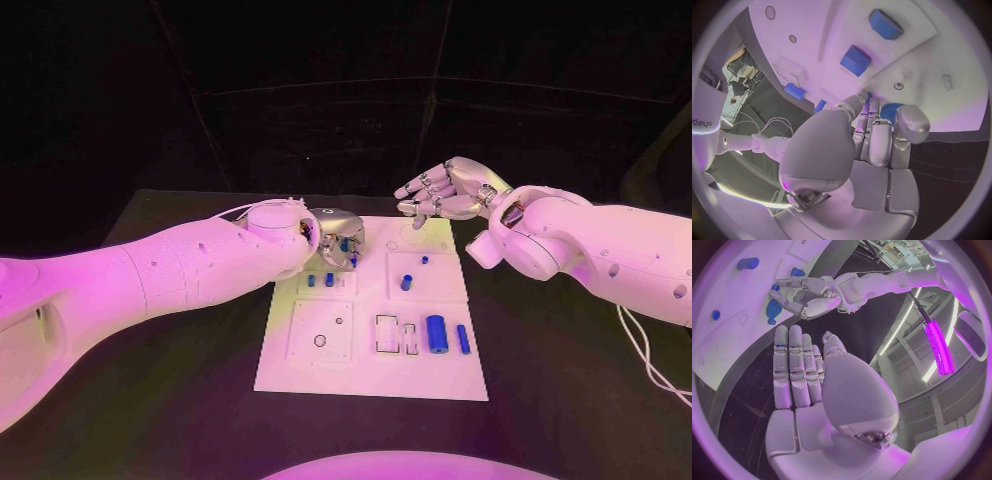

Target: Assemble the parts on the task board

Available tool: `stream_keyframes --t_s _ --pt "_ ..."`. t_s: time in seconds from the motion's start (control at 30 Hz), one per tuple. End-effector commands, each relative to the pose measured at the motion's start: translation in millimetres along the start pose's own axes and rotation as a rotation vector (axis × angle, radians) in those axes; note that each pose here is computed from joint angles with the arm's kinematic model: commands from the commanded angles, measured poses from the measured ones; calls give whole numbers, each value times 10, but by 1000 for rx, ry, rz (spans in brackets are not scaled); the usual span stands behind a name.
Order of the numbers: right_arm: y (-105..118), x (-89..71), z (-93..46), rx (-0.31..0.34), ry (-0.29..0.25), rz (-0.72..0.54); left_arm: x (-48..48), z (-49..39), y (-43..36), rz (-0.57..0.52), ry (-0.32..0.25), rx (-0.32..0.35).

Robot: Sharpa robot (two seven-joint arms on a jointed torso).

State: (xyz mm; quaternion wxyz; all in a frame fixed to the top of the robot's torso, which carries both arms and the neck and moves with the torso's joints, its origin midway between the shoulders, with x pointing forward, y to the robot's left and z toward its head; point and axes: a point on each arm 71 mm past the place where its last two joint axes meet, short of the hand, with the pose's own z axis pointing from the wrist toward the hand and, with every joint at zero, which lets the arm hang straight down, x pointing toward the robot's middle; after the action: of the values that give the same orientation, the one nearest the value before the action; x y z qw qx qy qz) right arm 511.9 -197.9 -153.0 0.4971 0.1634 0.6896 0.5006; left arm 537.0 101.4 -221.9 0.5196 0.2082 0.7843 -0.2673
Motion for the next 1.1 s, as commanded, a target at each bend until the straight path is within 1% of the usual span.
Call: stream_keyframes --t_s 0.03,0.13,0.27,0.47,0.6,0.77,0.93,1.03,1.1 --pt "22 3 5 -13 6 0 44 3 26 6 48 -29" --pt "22 3 5 -13 5 0 46 4 38 6 53 -40" --pt "23 4 7 -14 5 0 32 4 38 6 32 -38" --pt "25 6 8 -15 6 1 -16 -22 25 0 -44 -11" --pt "23 3 6 -15 5 0 -39 -60 24 -12 -78 4" --pt "23 2 6 -15 5 0 -85 -126 38 -29 -108 17" --pt "19 -3 4 -15 4 0 -188 -223 85 -60 -140 13" --pt "16 -7 1 -14 3 0 -237 -304 146 -76 -146 -1" --pt "13 -11 -1 -13 2 -1 -253 -355 194 -83 -144 -12"
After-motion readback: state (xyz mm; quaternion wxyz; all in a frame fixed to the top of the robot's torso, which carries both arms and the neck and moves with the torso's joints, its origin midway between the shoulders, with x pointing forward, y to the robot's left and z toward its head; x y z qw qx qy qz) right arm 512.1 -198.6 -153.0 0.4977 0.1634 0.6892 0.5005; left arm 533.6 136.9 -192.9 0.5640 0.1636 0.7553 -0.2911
